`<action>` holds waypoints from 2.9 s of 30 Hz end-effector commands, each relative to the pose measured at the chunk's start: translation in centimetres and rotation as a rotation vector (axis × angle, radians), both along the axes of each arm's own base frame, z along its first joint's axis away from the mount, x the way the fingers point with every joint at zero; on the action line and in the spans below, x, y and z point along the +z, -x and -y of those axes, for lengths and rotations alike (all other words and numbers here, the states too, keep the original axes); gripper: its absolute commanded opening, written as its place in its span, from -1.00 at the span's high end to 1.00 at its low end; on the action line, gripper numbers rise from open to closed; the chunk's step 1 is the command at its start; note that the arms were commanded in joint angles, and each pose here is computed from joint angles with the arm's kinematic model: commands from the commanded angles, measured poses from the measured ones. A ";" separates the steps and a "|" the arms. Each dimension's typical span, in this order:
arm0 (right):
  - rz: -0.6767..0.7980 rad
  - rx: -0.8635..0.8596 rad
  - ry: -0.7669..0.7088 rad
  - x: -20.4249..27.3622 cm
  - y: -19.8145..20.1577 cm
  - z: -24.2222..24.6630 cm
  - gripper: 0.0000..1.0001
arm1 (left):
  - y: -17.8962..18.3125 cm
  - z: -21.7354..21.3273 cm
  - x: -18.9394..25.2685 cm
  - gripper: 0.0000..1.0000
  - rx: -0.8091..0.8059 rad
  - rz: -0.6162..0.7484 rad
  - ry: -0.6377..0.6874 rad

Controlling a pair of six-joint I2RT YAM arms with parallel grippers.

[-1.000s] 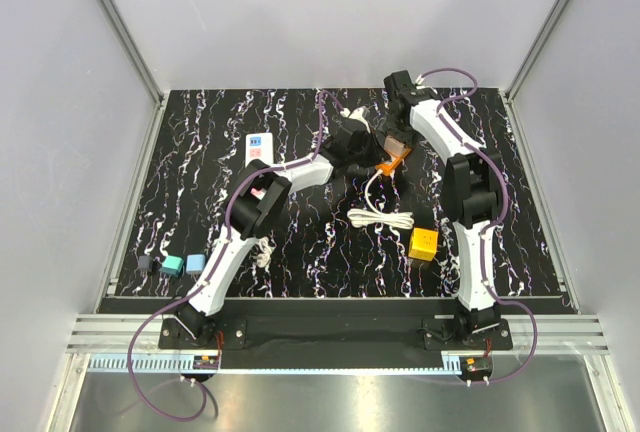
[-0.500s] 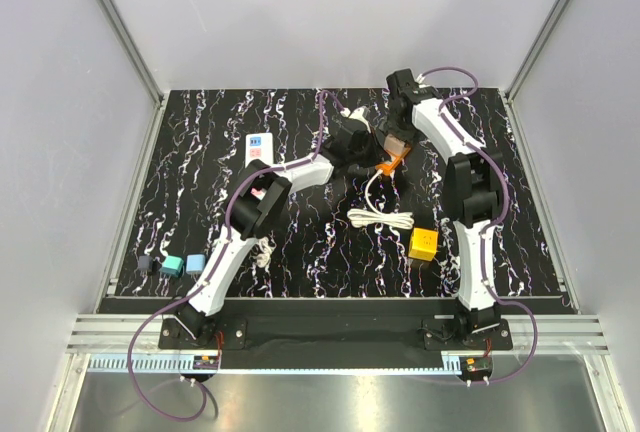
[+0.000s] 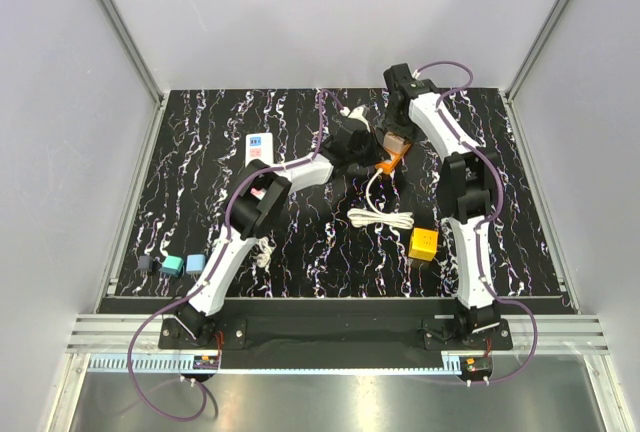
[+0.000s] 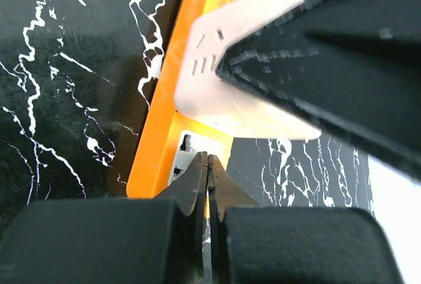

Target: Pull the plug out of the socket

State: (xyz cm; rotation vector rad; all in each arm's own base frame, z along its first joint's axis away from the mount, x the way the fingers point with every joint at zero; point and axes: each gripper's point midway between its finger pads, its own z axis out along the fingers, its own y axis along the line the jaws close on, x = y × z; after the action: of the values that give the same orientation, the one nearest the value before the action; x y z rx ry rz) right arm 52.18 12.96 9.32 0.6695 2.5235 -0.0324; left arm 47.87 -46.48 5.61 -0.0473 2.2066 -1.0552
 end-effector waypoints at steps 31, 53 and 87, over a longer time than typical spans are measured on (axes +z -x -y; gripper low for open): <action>0.105 0.045 -0.160 6.8 0.3 -2.0 1.00 | 1.1 -1.4 -3.5 1.00 0.000 -0.074 -0.115; 0.211 0.033 -0.156 10.3 2.2 0.1 1.00 | 1.0 -1.0 -3.7 1.00 -0.025 -0.146 -0.097; 0.391 -0.637 -1.014 4.5 22.4 16.9 1.00 | 6.0 -6.6 12.9 1.00 -0.191 0.223 0.029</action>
State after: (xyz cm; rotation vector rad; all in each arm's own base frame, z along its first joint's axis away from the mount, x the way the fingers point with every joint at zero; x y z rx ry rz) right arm 27.94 -6.13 11.83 1.6547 1.8499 0.7522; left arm 41.39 -39.88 15.55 0.2437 2.1212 -1.0854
